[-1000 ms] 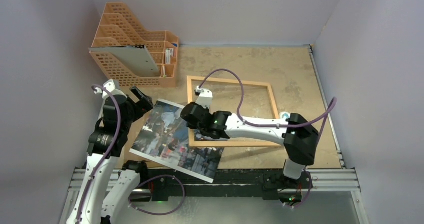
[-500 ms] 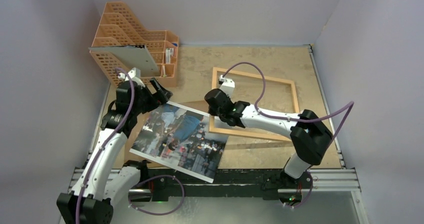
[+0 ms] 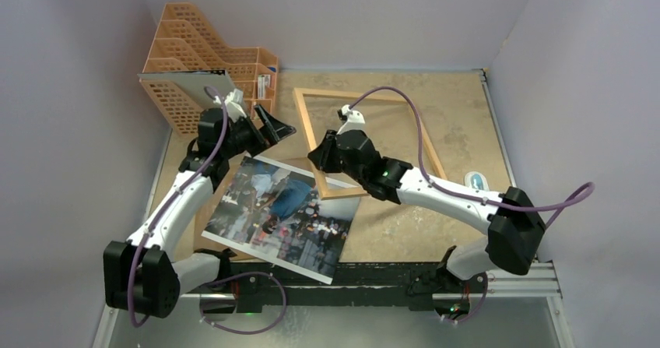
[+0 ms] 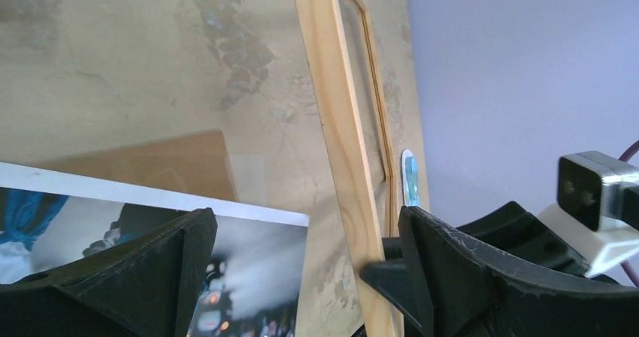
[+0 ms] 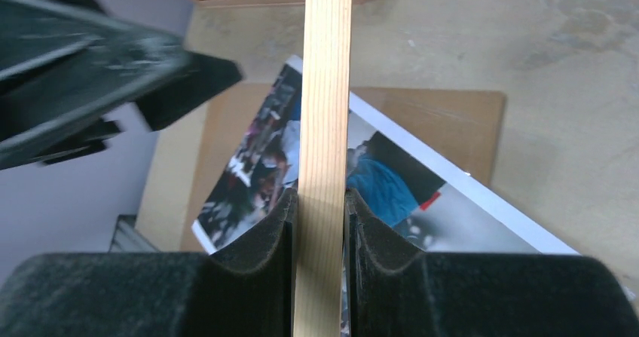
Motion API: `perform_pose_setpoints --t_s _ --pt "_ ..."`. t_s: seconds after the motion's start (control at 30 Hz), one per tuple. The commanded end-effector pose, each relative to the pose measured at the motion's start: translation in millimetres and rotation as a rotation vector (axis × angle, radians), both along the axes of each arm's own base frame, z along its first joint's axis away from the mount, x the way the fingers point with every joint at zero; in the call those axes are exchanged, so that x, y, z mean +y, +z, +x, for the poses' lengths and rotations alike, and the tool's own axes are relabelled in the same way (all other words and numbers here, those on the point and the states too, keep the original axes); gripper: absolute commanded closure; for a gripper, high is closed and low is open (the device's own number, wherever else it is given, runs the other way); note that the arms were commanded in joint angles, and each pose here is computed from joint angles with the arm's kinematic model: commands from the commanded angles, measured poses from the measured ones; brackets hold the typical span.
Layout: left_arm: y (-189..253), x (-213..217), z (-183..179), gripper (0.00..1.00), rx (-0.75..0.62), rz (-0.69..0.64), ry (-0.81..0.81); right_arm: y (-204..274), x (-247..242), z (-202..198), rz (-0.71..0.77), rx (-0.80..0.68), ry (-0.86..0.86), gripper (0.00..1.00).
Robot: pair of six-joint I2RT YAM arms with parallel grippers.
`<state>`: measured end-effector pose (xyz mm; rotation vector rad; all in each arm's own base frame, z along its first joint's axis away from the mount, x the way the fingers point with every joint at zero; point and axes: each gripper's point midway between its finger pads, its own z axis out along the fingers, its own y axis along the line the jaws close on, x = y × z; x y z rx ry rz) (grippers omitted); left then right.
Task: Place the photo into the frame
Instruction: Turn over the photo frame at the center of the board.
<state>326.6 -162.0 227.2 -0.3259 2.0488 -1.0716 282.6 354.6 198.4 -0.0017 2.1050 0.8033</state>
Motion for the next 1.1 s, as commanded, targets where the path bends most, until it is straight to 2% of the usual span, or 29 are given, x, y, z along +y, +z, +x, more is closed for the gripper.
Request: perform_pose_setpoints --t_s 0.0,0.17,0.33,0.6,0.7,0.8,0.87,1.0,1.07 --pt "10 -26 7 0.04 -0.04 -0.029 -0.09 52 20 -13 0.153 -0.13 0.137 0.92" --pt "8 -40 9 0.05 -0.042 -0.036 -0.133 59 28 -24 0.185 -0.156 0.222 0.93" --pt "11 -44 15 0.18 -0.034 -0.066 -0.135 60 34 -33 0.204 -0.185 0.292 0.93" --pt "12 -49 22 0.54 -0.024 -0.112 -0.132 57 36 -39 0.218 -0.18 0.322 0.92" --pt "24 -52 21 0.67 -0.09 -0.132 -0.157 56 34 -40 0.215 -0.164 0.316 0.92" --pt "38 -53 20 0.87 -0.167 -0.14 -0.174 57 24 -36 0.213 -0.156 0.256 0.9" --pt "45 -52 20 1.0 -0.211 -0.125 -0.18 54 19 -35 0.203 -0.141 0.228 0.79" --pt "61 -48 17 1.0 -0.295 -0.099 -0.168 60 3 -37 0.208 -0.116 0.17 0.42" --pt "69 -44 17 1.0 -0.334 -0.08 -0.15 77 -9 -38 0.234 -0.147 0.131 0.27"
